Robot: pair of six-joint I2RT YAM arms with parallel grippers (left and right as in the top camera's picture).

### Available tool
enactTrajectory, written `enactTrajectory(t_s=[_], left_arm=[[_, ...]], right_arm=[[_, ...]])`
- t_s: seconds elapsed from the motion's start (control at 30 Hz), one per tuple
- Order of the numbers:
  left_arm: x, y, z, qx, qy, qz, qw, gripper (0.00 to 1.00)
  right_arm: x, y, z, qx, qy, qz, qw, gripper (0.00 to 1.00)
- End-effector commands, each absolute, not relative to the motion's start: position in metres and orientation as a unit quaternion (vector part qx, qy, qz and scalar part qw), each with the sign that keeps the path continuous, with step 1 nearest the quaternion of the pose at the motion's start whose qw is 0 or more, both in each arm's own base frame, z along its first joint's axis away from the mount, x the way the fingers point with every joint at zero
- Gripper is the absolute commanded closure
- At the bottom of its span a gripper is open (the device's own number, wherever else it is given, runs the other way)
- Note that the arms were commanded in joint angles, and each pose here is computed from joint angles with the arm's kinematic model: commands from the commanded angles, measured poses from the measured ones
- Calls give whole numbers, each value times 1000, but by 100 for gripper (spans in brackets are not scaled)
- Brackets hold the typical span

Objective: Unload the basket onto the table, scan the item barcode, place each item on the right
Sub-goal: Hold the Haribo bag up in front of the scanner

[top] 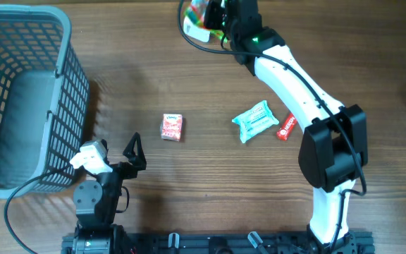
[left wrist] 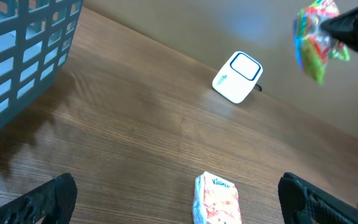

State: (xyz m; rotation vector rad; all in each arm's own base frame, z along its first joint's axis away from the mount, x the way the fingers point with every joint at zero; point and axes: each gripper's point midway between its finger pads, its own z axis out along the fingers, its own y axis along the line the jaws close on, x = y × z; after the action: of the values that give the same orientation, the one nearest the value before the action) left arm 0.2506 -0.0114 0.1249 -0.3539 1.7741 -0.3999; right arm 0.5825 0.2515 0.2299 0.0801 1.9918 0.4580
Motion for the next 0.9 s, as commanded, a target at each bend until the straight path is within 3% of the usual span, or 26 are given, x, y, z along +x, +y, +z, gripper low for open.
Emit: enactTrajectory(t_s=[0.0,0.2,0.47,0.57,0.6,0.63,0.67,0.8,0.87], left_arm=[[250,-12,123,-159,765,-180,598,0],[250,-12,123,-159,765,-180,598,0],[250,-12,123,-159,765,-180,598,0],[250,-12,123,-159,765,-180,598,0],[250,-12,123,-159,765,-180,598,0],[250,-12,123,-159,765,-180,598,0],[250,-12,123,-159,765,-180,598,0],[250,-12,123,-159,765,-180,598,0],[250,-12,123,-159,765,-180,598,0]], right_arm=[[613,231,221,86,804,129,574,95],[650,246,209,58,788,17,613,95],[639,226,221,100,756,-106,638,95],[625,219,194,89,801,-121,579,94],[616,222,174,78,837,-90,533,72],[609,230,159,52,869,-47,489,33],[597,243,142,12,900,8,435,0],[565,248,104,-137,935,44,324,0],[560,245,93,-188,931,23,312,0]])
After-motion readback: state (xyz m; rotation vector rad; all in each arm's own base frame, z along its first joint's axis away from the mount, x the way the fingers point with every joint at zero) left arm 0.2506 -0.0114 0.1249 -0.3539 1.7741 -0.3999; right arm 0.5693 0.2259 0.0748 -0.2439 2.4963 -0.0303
